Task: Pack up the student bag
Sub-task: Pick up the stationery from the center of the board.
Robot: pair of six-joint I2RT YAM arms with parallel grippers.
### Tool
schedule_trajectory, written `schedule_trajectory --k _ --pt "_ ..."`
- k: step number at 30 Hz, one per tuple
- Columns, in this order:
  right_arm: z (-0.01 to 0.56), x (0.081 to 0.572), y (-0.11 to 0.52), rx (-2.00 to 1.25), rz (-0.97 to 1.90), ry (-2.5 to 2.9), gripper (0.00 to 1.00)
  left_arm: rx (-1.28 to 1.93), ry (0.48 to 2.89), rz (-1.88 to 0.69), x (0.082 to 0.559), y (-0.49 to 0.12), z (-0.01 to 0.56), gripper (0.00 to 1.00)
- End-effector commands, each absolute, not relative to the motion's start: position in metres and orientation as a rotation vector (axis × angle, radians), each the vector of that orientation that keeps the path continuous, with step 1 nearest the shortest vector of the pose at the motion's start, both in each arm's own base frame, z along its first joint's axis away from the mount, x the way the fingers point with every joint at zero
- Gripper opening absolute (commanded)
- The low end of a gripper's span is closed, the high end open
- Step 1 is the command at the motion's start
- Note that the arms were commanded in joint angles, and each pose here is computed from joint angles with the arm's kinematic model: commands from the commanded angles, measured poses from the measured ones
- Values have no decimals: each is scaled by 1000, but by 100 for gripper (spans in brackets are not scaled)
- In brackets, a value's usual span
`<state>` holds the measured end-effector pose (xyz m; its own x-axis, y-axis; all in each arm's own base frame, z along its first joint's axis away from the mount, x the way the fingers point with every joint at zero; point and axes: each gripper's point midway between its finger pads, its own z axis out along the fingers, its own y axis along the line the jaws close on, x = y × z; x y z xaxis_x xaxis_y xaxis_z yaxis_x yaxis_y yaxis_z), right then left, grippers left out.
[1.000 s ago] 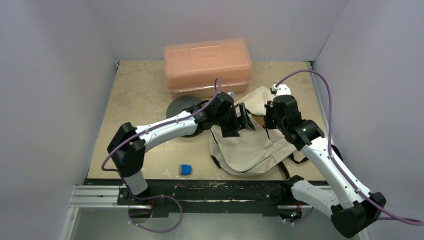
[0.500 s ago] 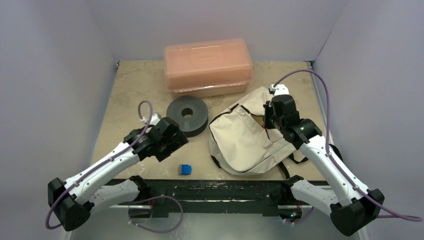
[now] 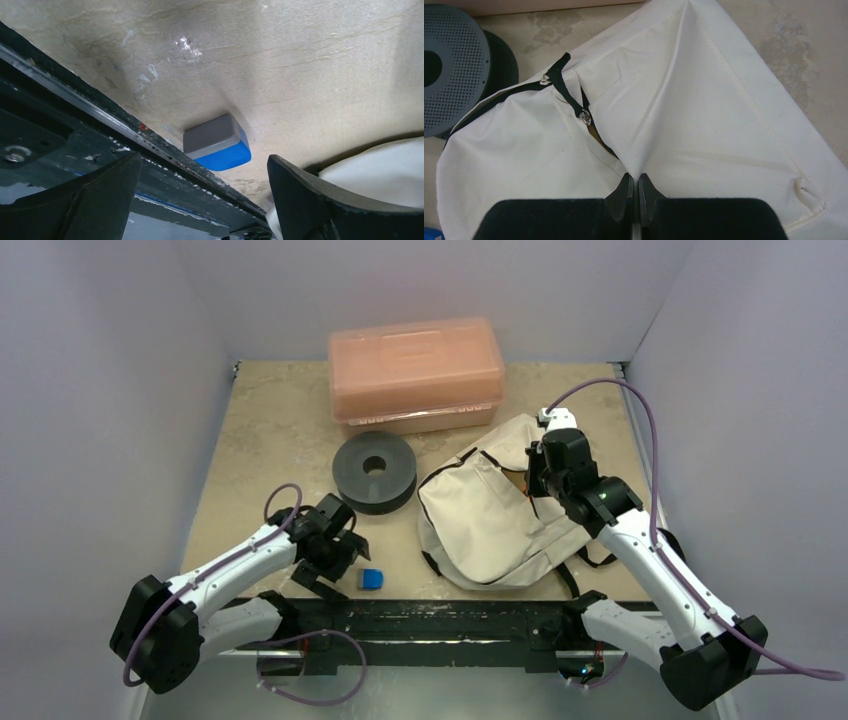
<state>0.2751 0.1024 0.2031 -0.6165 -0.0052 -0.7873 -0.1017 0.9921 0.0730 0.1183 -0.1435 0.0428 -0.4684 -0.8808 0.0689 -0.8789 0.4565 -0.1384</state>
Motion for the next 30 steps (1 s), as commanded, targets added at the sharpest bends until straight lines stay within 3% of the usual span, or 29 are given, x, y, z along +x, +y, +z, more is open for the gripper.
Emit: schedule_trajectory --k 1,6,11,19,23,27,30 --pt "227 280 111 -78 199 2142 0 -1820 2628 -333 125 -164 40 99" --pt "227 281 112 -85 196 2144 0 -1879 2629 -387 132 -177 35 98" --pt "228 281 112 -87 202 2142 0 -1922 2614 -381 132 -178 29 83" --pt "226 279 112 -87 205 2143 0 -1930 2637 -313 127 -175 22 82" --pt "226 280 113 -87 210 2143 0 -1931 2626 -312 127 -174 17 68" --pt "225 280 114 -86 215 2143 0 -1916 2621 -301 128 -172 16 65" --pt "225 280 114 -89 216 2146 0 -1892 2625 -301 129 -170 18 58"
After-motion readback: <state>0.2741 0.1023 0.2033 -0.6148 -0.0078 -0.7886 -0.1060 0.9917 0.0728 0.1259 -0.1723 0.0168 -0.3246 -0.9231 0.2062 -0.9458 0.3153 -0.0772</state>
